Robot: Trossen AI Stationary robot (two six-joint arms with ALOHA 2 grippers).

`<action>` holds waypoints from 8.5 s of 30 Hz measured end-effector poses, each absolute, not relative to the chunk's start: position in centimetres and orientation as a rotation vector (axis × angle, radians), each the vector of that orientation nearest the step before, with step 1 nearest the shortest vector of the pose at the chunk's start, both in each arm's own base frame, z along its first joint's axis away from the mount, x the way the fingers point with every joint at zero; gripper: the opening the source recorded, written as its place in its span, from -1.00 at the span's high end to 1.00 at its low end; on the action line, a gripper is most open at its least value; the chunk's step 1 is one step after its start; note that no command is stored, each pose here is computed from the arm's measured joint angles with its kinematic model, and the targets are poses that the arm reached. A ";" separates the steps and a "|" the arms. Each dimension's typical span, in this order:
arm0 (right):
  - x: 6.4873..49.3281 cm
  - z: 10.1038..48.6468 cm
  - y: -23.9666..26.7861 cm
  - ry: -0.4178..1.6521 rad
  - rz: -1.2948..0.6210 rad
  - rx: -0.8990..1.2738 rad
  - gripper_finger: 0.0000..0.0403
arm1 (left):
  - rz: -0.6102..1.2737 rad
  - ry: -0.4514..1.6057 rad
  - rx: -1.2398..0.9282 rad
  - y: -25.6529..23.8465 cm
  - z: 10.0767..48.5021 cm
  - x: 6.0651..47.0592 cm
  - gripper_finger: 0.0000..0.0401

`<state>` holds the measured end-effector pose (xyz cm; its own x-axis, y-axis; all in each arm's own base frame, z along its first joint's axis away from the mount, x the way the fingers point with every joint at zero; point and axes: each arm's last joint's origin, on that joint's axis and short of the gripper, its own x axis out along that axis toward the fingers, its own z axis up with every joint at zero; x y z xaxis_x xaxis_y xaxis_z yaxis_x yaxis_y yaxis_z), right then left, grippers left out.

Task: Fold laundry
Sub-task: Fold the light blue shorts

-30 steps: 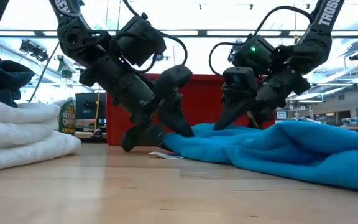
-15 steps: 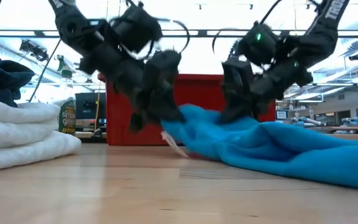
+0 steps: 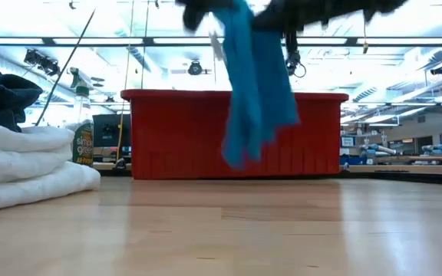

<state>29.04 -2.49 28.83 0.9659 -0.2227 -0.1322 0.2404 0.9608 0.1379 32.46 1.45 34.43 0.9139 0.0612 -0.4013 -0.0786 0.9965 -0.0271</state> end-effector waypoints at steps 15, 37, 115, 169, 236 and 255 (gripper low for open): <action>29.3 20.1 5.6 0.594 -0.143 0.435 0.93 | -0.127 0.903 -0.227 -4.3 26.0 34.3 0.95; 27.3 26.3 6.9 0.314 -0.402 0.169 0.93 | -0.149 0.623 -0.025 -1.6 34.6 36.1 0.94; 22.5 21.2 5.3 0.210 -0.239 0.023 0.93 | -0.059 0.663 -0.207 -0.2 23.9 39.9 -0.05; 23.3 15.2 11.7 0.521 -0.161 0.690 0.93 | -0.209 1.074 -0.375 -7.7 20.8 41.9 0.94; 17.6 17.8 6.2 0.671 -0.710 1.241 0.35 | -0.050 0.862 -0.219 4.5 28.9 38.5 0.22; 21.1 15.9 11.5 0.808 -0.880 1.189 0.75 | -0.240 0.822 -0.336 4.7 24.9 32.7 0.22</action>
<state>21.13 11.45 15.95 0.4405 -0.1416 -0.8865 0.8953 0.1414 0.4223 32.68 4.69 24.94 0.6587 -0.3362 -0.6731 0.0790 0.9206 -0.3825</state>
